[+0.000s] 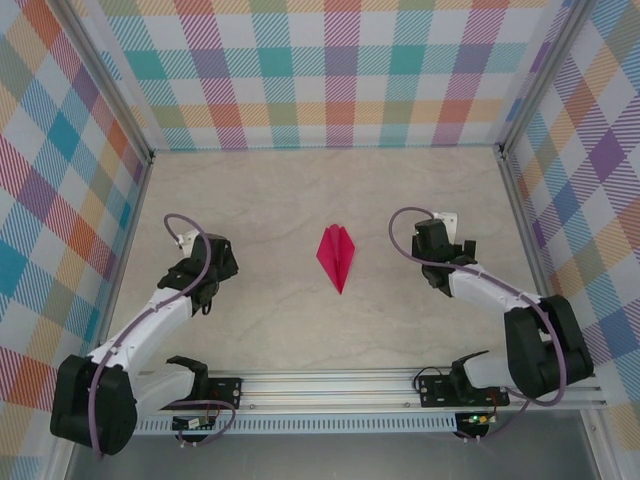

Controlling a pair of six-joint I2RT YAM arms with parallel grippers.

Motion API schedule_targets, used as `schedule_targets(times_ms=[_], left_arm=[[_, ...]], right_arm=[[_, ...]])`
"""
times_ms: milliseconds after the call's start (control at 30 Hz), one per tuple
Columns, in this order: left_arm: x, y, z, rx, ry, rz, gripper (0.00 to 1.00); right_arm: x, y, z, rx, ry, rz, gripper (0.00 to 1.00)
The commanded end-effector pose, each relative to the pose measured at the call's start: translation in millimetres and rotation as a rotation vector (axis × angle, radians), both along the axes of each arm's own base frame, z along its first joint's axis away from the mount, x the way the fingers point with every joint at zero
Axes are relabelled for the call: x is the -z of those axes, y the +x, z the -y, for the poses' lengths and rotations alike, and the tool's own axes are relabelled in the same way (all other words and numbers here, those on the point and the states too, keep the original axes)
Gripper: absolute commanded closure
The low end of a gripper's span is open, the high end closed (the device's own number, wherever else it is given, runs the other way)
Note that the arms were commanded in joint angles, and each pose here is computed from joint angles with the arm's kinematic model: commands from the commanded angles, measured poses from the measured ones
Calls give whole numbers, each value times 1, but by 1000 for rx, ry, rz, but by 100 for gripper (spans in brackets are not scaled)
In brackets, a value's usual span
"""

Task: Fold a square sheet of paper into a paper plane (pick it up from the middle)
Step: Reset both arms

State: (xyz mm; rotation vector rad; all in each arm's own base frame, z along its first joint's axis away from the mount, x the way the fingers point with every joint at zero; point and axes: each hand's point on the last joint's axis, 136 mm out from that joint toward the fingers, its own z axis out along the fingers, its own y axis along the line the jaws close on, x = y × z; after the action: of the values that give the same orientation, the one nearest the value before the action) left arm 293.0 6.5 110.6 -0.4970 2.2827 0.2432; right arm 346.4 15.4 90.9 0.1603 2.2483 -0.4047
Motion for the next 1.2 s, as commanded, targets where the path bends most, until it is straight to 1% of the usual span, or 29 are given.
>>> schedule_targets(times_ms=[0,67,133,200,267,333,400,467,567,600,633,700,767,800,867,900,967,1000,1167], left_arm=[[-27,27,-10,5,98,134,0],[-28,38,-7,47,131,190,0],[-29,46,-7,78,166,228,0],[-25,53,-6,95,168,247,0],[-17,61,-2,111,135,280,0],[-11,69,9,179,122,289,0],[-5,76,12,211,144,282,0],[-2,82,13,225,151,304,0],[1,89,14,243,144,333,0],[3,91,16,259,144,320,1],[2,94,19,283,145,327,2],[6,96,31,375,139,343,2],[12,96,30,373,139,387,2],[15,95,27,362,128,383,1],[23,96,27,393,73,378,2],[25,99,26,394,69,409,2],[30,103,15,331,54,346,1],[30,105,9,318,25,360,0],[31,104,9,317,28,349,0]], right_arm=[[-10,29,-19,-142,49,134,0],[-9,34,-25,-202,68,175,0],[-10,38,-28,-248,104,183,0],[-14,40,-34,-335,158,227,0],[-17,44,-23,-307,148,246,0],[-20,43,-21,-331,151,290,0],[-21,42,-14,-331,193,330,0],[-18,42,-5,-308,215,349,0],[-4,47,-12,-359,243,335,0],[-3,47,-14,-373,246,335,0],[-2,47,-14,-371,250,328,0],[-1,48,-12,-368,261,321,0],[-1,49,-11,-366,269,319,0],[-1,49,-11,-366,269,319,0],[0,49,-10,-364,269,318,0],[0,49,-10,-363,270,318,0],[-1,50,-9,-358,269,319,0],[0,50,-9,-355,272,316,0],[0,50,-7,-346,274,318,0]])
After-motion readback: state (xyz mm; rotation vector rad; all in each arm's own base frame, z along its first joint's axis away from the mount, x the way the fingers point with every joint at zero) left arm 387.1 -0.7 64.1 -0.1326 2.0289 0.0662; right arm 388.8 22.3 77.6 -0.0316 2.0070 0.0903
